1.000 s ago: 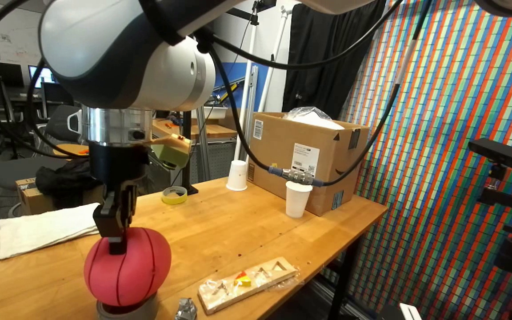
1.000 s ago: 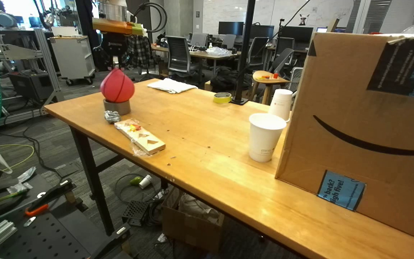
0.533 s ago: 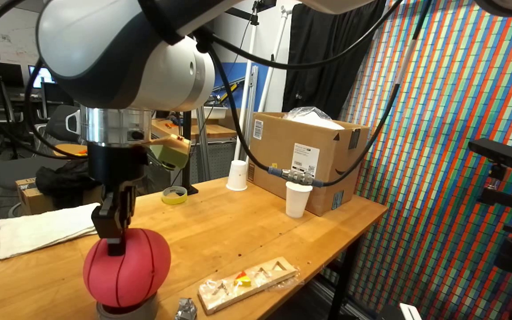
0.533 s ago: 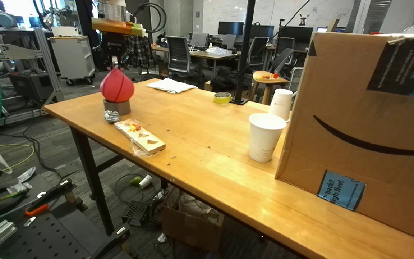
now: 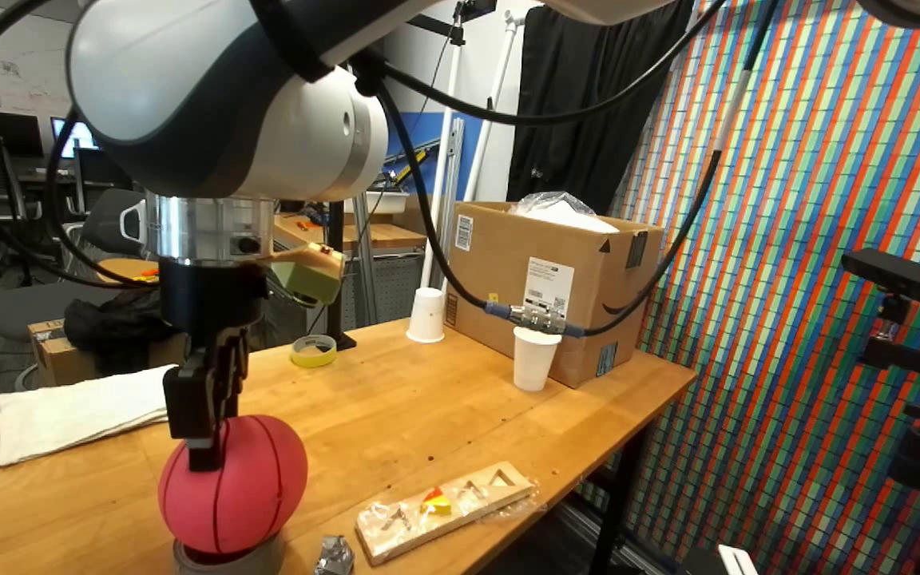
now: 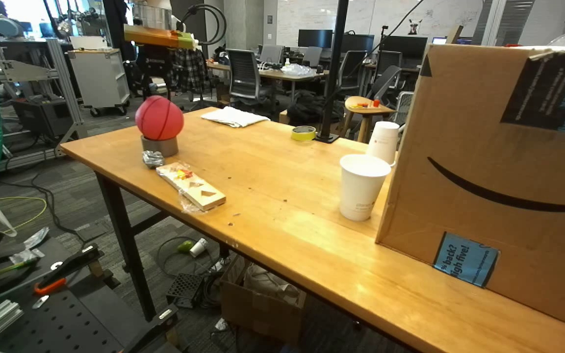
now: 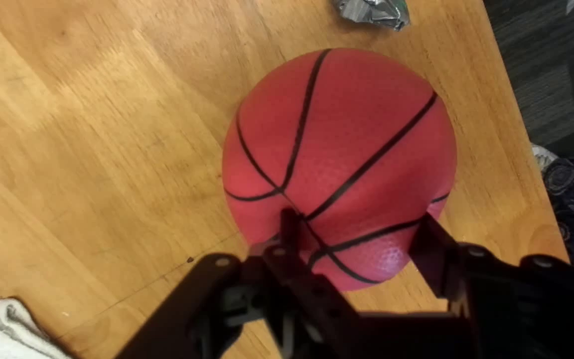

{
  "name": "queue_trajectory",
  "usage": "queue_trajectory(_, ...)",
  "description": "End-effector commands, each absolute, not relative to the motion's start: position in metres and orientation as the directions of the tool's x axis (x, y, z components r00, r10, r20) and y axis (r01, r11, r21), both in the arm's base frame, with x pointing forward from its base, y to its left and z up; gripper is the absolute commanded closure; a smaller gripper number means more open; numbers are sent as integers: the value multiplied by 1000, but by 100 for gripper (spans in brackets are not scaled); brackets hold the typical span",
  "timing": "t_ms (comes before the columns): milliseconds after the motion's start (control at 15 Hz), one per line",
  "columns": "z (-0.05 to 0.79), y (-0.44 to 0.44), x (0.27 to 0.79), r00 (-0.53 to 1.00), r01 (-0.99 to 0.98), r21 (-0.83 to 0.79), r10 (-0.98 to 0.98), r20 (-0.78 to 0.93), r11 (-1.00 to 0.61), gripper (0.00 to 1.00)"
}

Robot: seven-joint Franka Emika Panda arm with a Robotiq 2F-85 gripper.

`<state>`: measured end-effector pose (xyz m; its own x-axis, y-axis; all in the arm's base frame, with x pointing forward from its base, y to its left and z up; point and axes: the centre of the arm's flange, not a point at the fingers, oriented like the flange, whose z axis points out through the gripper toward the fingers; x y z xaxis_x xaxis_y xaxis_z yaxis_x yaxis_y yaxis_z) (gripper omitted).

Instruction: Move the seal tape and pick up the white ball and put it in the cup, then pick up the red ball and place it on the seal tape

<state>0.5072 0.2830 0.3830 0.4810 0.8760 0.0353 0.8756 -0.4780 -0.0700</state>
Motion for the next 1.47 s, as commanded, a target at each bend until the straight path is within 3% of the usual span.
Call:
queue_trajectory(0, 384, 272, 500, 503, 863, -69, 864, 26, -500, 10)
queue_trajectory(133, 384, 270, 501, 511, 858, -69, 859, 27, -509, 0)
queue_trajectory(1400, 408, 295, 481, 578, 816, -50, 815, 37, -576, 0)
